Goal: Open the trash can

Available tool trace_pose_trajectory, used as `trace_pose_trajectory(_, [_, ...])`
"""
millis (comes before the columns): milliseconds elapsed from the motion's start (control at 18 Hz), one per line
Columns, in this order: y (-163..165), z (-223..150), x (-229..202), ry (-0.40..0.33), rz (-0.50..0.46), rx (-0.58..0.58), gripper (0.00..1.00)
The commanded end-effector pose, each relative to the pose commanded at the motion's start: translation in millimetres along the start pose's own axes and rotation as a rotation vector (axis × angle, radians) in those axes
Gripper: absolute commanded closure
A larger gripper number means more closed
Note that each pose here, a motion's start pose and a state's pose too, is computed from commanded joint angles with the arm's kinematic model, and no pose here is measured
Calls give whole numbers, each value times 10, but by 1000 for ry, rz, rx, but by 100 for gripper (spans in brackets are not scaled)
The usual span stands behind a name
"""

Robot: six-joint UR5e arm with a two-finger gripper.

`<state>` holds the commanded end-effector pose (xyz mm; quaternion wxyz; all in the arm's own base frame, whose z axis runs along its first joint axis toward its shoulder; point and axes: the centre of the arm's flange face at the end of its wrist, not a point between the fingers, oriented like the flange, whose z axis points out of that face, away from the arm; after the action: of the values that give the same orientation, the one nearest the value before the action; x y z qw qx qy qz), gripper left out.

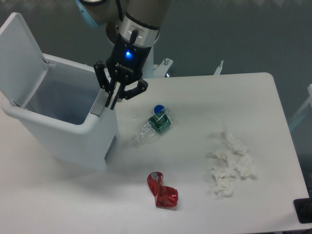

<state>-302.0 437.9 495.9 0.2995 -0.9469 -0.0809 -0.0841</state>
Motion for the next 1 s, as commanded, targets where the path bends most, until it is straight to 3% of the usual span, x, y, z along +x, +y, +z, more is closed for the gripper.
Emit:
trace_pose_trajectory(278, [245,113,-693,-103,69,-127,0])
trace_pose_trajectory(444, [455,236,-1196,-104,102,-181,0])
trace_pose_trajectory(722, [654,444,-1632,-135,325,-381,0])
trace_pose_trajectory(1000, [665,571,-2188,-148,465,-514,0])
